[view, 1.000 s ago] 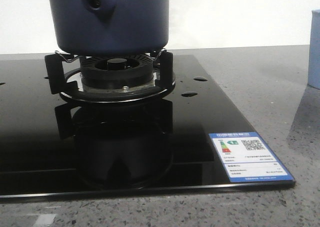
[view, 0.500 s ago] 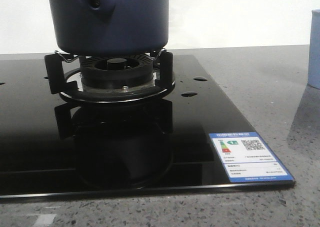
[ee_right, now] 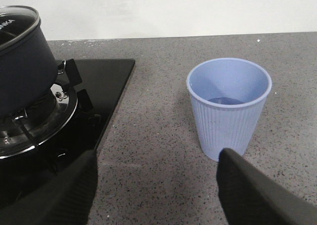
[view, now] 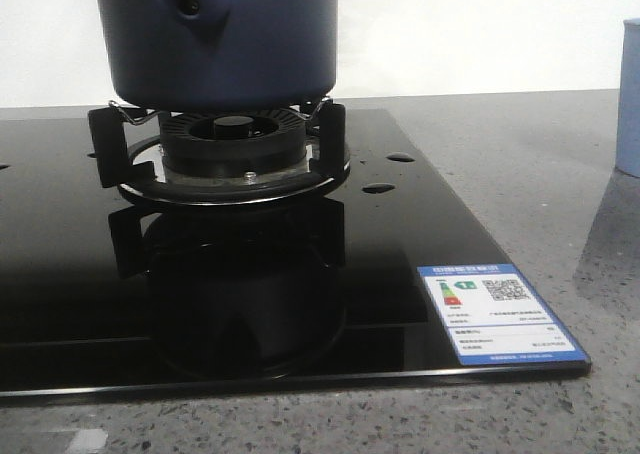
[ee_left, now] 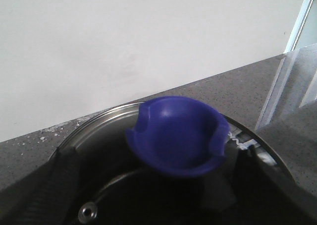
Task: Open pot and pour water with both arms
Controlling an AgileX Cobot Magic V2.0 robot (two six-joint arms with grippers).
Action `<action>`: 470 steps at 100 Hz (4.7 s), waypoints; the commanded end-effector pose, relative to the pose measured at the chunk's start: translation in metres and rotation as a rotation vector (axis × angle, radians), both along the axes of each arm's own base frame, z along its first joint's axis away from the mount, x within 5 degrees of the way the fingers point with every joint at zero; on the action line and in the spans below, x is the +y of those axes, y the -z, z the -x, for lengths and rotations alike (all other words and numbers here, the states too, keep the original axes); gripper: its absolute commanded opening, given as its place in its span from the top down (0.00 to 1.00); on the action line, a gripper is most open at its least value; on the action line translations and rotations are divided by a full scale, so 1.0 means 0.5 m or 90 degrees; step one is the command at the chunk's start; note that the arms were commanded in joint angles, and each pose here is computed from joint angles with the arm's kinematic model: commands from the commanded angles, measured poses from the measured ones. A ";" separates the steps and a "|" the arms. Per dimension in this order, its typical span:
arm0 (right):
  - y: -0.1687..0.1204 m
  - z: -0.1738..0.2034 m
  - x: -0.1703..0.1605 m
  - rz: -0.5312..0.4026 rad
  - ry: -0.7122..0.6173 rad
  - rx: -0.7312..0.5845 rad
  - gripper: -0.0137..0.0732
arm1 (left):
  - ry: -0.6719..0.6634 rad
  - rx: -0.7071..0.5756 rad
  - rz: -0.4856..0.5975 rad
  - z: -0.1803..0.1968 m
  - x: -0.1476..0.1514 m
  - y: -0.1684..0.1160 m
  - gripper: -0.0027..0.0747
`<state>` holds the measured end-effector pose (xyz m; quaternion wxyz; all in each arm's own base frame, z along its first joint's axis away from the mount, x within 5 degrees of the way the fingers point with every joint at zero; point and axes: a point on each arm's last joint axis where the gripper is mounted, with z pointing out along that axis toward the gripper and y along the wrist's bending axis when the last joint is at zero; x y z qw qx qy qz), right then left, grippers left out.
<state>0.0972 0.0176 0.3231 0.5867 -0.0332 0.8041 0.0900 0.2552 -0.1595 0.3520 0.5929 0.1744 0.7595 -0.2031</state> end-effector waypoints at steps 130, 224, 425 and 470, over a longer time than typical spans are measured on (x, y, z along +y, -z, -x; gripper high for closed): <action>-0.032 -0.005 -0.003 0.005 0.009 -0.057 0.31 | -0.033 -0.090 0.035 -0.046 -0.046 -0.014 0.21; -0.007 -0.013 -0.012 0.077 0.024 -0.064 0.31 | -0.091 -0.210 0.111 0.021 0.055 -0.143 0.50; 0.172 -0.303 -0.019 0.101 0.123 -0.172 0.49 | -0.138 -0.244 0.117 0.085 0.154 -0.206 0.50; -0.088 -0.280 0.037 0.160 -0.010 -0.165 0.49 | -0.137 -0.249 0.105 0.084 0.153 -0.205 0.50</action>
